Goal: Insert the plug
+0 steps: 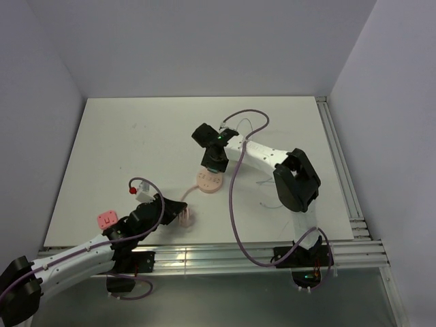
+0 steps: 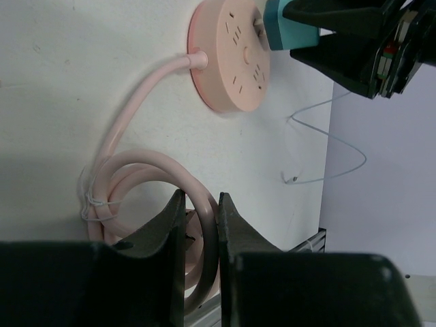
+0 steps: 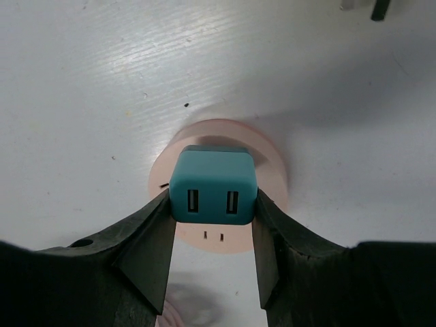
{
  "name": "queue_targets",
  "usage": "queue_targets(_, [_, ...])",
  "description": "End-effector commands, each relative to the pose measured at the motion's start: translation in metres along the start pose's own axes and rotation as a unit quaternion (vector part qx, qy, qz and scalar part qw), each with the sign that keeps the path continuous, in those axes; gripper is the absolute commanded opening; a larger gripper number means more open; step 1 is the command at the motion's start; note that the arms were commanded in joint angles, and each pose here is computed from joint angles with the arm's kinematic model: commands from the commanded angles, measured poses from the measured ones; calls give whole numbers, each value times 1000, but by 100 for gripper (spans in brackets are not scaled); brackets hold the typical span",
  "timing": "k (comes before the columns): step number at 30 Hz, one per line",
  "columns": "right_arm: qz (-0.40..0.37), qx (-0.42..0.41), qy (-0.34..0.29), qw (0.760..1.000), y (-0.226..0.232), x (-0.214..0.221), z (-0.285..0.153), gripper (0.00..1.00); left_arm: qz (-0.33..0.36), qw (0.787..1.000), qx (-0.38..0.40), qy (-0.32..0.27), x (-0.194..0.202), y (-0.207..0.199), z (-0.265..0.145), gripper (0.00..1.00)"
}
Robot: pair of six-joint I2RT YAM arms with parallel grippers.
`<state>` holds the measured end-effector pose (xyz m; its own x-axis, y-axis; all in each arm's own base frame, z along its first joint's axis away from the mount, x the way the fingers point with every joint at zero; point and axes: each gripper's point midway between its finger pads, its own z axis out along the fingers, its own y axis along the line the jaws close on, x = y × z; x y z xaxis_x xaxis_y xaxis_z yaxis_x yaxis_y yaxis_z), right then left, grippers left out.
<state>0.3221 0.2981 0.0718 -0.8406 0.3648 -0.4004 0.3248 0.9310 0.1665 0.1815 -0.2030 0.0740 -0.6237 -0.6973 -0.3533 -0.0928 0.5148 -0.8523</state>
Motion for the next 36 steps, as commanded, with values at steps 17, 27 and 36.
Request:
queue_targets(17, [-273, 98, 113, 950, -42, 44, 53, 0, -13, 999, 31, 20, 13, -4, -7, 1])
queue_targets(27, [-271, 83, 179, 942, -43, 83, 77, 0, -3, 999, 41, 21, 14, -7, -10, 1])
queue_targets(36, [-276, 61, 171, 944, -35, 83, 84, 0, 19, 999, 40, 14, 9, -12, -10, 43])
